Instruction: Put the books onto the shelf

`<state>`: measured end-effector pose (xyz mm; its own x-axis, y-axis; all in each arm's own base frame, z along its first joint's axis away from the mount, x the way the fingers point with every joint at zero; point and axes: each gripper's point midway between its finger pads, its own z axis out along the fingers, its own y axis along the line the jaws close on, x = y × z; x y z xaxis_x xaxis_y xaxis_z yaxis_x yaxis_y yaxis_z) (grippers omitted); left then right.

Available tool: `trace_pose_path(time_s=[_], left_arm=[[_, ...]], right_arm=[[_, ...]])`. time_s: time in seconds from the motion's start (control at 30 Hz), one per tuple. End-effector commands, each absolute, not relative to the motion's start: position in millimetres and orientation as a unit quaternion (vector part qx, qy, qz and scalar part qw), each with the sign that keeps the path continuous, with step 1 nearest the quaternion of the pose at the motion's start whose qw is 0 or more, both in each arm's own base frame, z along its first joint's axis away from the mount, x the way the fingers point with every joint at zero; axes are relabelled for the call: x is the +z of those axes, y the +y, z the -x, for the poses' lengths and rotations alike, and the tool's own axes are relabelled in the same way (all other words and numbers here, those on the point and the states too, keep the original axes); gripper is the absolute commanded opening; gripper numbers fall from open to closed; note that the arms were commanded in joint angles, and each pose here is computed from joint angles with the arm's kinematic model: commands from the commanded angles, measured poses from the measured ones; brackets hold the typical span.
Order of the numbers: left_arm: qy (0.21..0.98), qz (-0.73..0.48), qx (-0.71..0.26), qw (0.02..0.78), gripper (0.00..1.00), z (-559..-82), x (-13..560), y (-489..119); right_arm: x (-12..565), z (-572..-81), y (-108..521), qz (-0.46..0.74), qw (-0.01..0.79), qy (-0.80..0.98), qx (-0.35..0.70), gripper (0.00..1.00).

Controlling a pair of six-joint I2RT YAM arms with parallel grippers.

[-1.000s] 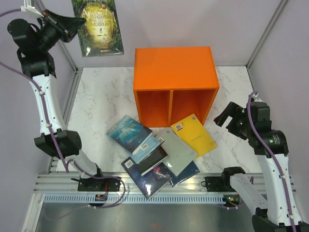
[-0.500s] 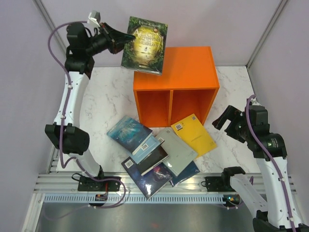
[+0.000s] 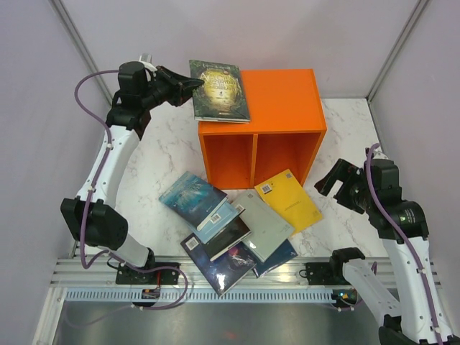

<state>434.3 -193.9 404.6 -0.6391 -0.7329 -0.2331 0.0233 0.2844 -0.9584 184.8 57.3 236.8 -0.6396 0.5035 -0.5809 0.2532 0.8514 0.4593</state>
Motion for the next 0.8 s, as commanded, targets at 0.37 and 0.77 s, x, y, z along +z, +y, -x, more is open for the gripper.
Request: trace_pose_path(time_s=[0.37, 0.77], left_arm=[[0.752, 0.164, -0.552, 0.322, 0.02, -434.6, 383.0, -212.1], [0.784, 0.174, -0.507, 0.313, 0.41, -436.9, 363.0, -198.7]], right_arm=[[230.4, -181.0, 54.2, -0.192, 0.369, 0.897, 0.148, 0.98], [230.3, -183.3, 51.5, -0.190, 0.372, 0.898, 0.137, 0.98]])
